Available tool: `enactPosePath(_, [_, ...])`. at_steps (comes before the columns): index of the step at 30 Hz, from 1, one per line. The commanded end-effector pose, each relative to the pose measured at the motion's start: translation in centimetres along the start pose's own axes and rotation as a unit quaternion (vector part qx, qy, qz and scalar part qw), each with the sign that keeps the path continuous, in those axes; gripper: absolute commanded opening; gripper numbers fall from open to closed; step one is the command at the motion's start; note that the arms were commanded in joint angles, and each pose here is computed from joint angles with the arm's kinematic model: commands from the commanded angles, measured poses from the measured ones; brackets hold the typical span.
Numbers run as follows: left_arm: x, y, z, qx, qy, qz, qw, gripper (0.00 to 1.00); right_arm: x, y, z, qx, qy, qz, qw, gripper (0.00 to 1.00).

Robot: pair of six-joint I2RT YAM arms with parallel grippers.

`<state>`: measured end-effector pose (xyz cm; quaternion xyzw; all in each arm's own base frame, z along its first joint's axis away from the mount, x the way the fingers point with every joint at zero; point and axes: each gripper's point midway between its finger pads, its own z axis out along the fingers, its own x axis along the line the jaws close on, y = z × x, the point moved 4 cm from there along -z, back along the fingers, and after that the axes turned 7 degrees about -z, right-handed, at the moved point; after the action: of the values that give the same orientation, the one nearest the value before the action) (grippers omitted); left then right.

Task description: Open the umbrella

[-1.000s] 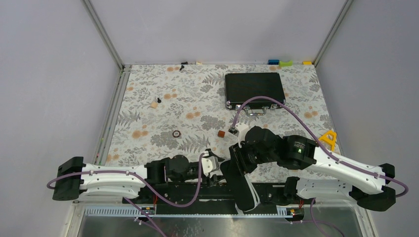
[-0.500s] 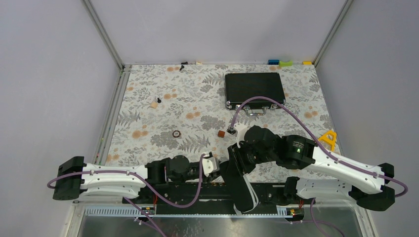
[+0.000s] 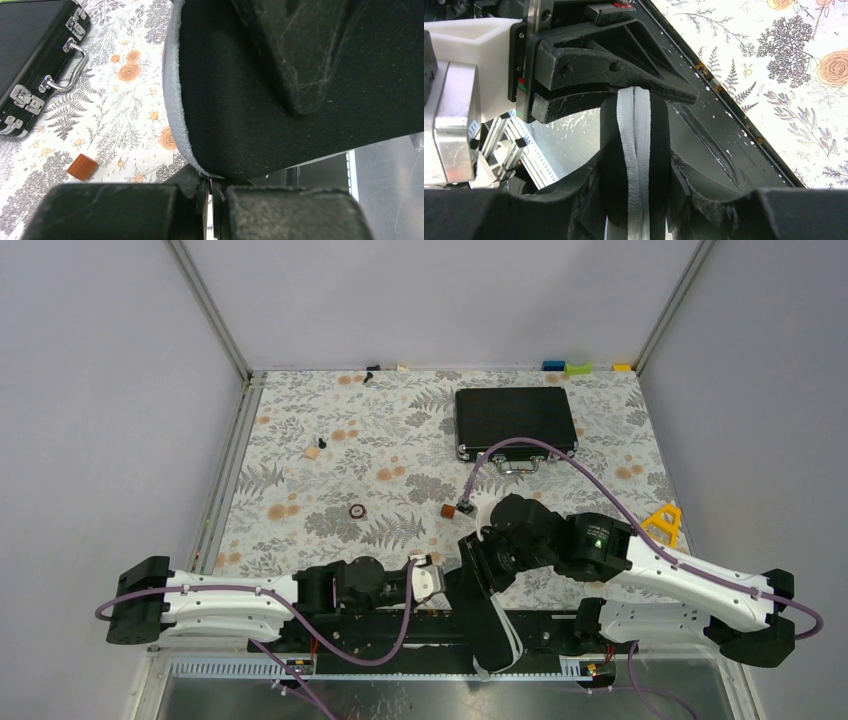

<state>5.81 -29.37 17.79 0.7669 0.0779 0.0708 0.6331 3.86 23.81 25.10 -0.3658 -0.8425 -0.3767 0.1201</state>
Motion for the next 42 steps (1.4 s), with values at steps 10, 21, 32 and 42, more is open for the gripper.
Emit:
enactPosePath(10, [0.0, 2.7, -0.4, -0.067, 0.017, 0.037, 0.997, 0.0, -0.8, 1.8, -1.2, -0.069, -0.037, 0.005, 0.997, 0.0])
enactPosePath(21, [-1.7, 1.8, 0.7, -0.042, 0.008, 0.068, 0.997, 0.0, -1.1, 2.5, -1.8, -0.101, -0.053, 0.01, 0.993, 0.0])
enactPosePath(32, [-2.8, 1.4, 1.1, -0.038, 0.001, 0.079, 0.996, 0.0, -1.5, 3.0, -1.7, -0.118, -0.065, 0.013, 0.991, 0.0])
enactPosePath(42, [-3.5, 1.0, 1.5, -0.038, -0.015, 0.066, 0.997, 0.0, -2.3, 4.1, -1.6, -0.181, -0.077, 0.004, 0.98, 0.0])
